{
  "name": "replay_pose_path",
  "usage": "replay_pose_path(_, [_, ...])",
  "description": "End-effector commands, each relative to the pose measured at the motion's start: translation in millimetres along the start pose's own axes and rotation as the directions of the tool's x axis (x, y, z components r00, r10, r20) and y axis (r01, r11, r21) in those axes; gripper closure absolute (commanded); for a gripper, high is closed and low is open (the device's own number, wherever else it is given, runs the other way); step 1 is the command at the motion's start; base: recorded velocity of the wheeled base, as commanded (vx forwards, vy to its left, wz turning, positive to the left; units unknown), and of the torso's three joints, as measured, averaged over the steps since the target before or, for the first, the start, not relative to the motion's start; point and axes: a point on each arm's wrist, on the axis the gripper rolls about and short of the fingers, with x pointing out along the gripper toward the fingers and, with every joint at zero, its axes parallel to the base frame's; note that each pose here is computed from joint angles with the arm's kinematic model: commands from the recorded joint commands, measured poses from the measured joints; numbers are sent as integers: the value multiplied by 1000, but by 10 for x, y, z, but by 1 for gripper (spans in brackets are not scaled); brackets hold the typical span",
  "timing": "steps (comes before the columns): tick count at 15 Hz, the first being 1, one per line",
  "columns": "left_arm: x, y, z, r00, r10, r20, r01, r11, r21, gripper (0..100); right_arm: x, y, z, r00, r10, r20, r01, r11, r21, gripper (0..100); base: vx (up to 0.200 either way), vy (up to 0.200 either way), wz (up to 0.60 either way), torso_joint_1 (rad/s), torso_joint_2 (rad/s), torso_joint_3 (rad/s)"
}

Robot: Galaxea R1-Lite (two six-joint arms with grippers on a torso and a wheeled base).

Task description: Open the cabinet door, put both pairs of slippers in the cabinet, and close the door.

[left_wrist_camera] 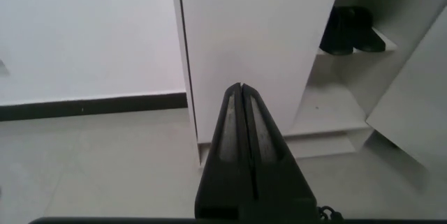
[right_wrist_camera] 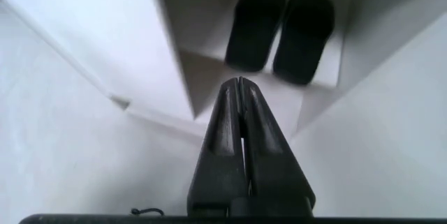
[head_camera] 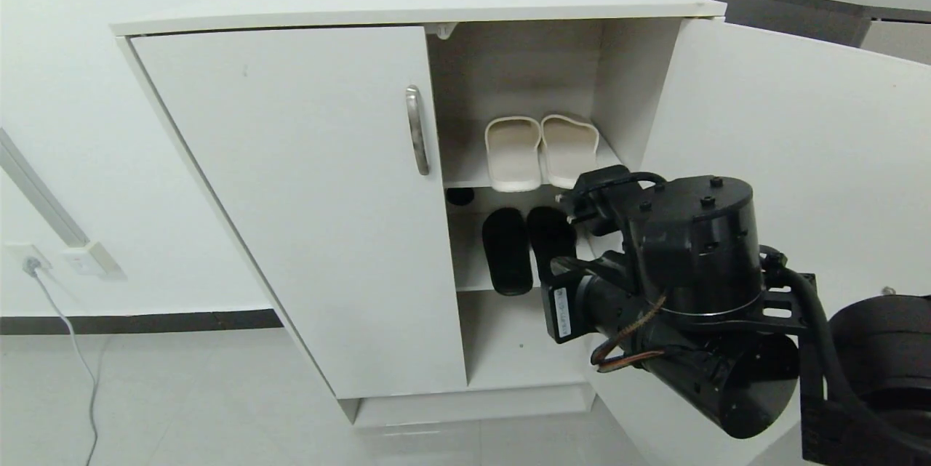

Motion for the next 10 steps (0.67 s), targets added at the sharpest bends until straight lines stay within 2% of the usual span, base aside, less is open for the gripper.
replay_pose_path(1, [0,0,1,1000,2,1,-2,1000,-6,100,7,5,-58,1000,4,-16,-4,1000,-18,100,-200,0,0,2,7,-2])
replay_pose_path(4, [0,0,1,1000,2,1,-2,1000,-4,100,-6,5,-87,1000,11,-8,-11,999,-39,100,-200,0,0,2,4,2])
replay_pose_path(10, [0,1,1,1000,5,1,-5,1000,-3,100,-22,23,-102,1000,29,1,-29,998,-59,100,0,0,0,0,0,0])
